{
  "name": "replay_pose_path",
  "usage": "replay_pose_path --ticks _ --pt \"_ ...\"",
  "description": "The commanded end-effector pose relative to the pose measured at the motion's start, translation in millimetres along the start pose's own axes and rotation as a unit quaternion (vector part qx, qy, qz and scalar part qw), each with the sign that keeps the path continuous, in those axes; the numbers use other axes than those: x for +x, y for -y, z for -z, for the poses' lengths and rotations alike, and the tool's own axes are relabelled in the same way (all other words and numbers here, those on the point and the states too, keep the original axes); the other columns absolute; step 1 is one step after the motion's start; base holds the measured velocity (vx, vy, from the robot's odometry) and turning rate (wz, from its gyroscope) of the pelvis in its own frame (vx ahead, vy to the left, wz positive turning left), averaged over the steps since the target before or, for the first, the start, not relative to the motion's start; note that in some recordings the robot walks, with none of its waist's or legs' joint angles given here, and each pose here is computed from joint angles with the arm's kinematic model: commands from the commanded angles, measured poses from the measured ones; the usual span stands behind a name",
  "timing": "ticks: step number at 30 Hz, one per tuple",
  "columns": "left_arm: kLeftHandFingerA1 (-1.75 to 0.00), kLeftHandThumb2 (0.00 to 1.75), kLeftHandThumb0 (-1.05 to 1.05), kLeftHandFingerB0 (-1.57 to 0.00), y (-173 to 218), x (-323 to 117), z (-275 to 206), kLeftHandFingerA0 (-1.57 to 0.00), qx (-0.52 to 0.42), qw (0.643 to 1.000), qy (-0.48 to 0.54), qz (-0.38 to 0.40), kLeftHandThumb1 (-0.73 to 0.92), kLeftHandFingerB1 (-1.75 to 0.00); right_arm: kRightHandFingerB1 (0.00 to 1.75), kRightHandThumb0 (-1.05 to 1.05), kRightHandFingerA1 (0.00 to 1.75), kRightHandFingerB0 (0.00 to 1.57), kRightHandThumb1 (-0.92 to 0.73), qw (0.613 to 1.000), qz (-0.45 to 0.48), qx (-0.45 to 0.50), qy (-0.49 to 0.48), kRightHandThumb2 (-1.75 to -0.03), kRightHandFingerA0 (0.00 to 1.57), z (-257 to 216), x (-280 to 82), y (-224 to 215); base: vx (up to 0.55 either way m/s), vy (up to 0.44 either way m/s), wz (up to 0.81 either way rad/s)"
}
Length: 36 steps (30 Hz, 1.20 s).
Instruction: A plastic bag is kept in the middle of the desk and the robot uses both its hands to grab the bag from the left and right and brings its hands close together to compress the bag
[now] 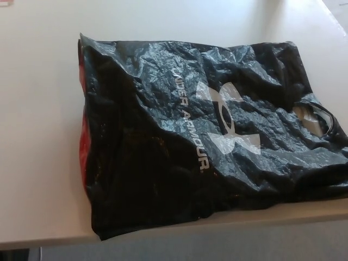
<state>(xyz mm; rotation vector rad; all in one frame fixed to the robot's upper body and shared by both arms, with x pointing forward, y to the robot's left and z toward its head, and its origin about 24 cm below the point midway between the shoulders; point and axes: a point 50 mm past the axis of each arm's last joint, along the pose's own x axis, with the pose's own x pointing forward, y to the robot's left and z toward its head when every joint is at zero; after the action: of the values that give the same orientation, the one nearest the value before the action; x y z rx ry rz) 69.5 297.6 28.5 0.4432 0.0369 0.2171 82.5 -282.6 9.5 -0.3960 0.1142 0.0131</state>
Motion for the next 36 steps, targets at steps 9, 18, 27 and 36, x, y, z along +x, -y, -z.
replay_pose_path --ticks 9,18,27,36 --pt "-0.37 0.79 -0.87 -0.21 -69 83 -153 -0.27 0.035 0.94 0.315 -0.13 0.92 -0.3 0.09 -0.92 0.12 0.0 -0.64 0.938 0.146 -0.112 0.292 -1.07 0.0 -141 70 54 0.0 0.0 0.0" --pt "-0.47 0.81 -0.92 -0.14 -74 145 -210 -0.18 0.008 0.921 0.358 -0.152 0.92 -0.32 0.08 -1.05 0.19 0.0 -0.73 0.881 0.247 -0.182 0.361 -1.11 0.0 -228 118 92 0.0 0.0 0.0" --pt "-0.49 1.26 -0.84 -0.01 -46 194 -201 -0.07 -0.071 0.948 0.284 -0.125 0.84 -0.37 0.09 -1.0 0.15 0.0 -0.79 0.922 0.224 -0.084 0.306 -1.15 0.0 -236 181 100 0.0 0.0 0.0" --pt "-0.47 1.19 -0.75 -0.06 2 238 -147 -0.03 -0.139 0.977 0.145 -0.068 0.8 -0.35 0.01 -1.05 0.13 0.0 -0.78 0.964 0.191 -0.038 0.181 -1.16 0.0 -217 241 91 0.0 0.0 0.0"
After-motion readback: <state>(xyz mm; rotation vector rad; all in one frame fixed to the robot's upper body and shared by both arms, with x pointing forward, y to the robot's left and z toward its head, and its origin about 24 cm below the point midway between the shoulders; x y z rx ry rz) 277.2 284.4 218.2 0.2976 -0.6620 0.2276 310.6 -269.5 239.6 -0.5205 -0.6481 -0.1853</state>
